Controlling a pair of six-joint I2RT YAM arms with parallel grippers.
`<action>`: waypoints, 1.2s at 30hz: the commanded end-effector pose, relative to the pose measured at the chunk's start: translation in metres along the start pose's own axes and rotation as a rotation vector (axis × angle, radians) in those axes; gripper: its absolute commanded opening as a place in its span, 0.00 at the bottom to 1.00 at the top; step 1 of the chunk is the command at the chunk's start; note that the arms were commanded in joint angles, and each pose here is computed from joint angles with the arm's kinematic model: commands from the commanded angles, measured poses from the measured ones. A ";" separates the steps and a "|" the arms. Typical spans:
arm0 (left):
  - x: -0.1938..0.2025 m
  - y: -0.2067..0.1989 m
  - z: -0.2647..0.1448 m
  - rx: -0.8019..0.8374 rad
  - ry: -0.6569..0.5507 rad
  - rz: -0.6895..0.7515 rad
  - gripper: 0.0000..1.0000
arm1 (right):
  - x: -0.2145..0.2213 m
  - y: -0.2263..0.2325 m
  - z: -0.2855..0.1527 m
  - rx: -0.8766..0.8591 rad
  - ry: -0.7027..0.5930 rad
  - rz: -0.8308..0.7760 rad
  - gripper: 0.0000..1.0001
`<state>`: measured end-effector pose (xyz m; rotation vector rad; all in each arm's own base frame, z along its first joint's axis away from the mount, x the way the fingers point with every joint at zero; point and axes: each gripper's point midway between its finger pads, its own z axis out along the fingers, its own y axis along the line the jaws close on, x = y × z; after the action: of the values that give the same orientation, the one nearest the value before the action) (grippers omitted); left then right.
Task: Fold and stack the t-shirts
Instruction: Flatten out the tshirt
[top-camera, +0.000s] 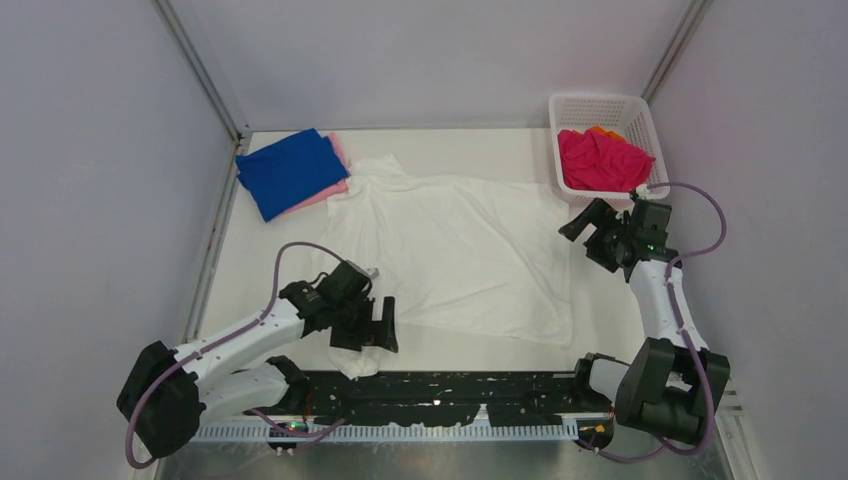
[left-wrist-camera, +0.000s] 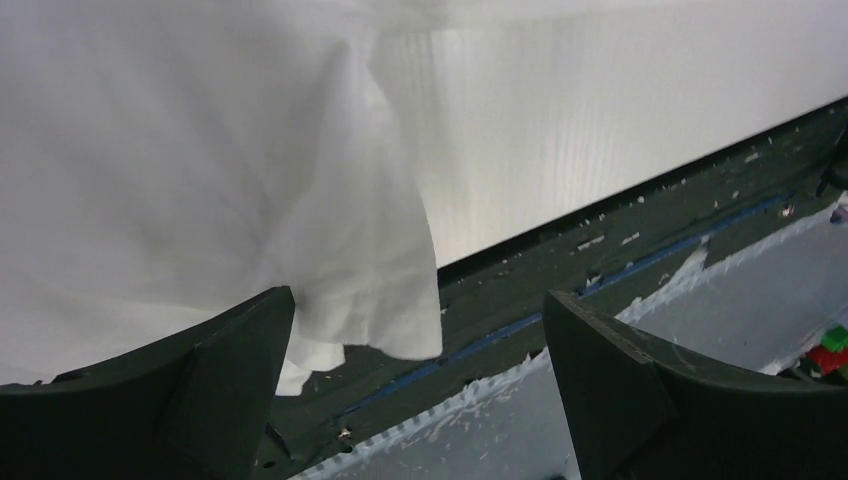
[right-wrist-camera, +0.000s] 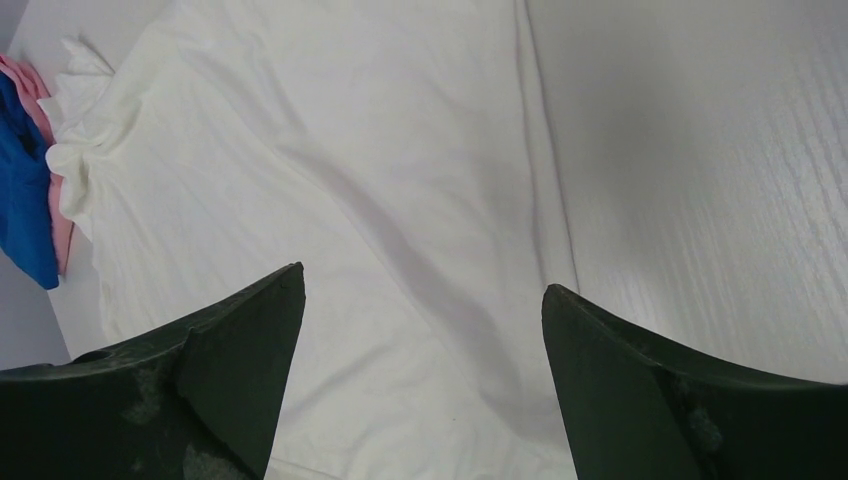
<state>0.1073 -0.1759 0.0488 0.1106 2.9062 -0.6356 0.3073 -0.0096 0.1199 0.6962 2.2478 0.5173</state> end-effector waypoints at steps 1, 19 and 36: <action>0.012 -0.043 -0.009 0.145 0.043 0.073 1.00 | -0.011 0.003 -0.009 0.000 -0.063 -0.039 0.95; 0.002 -0.064 -0.023 -0.002 -0.021 0.264 1.00 | -0.009 0.006 -0.020 -0.016 -0.096 -0.077 0.95; 0.005 -0.019 0.015 -0.134 -0.004 0.152 1.00 | -0.012 0.002 -0.028 0.015 -0.132 -0.092 0.95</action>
<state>0.0996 -0.1672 0.0392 0.2812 2.8934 -0.2403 0.2947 -0.0154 0.1400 0.6306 2.1724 0.4298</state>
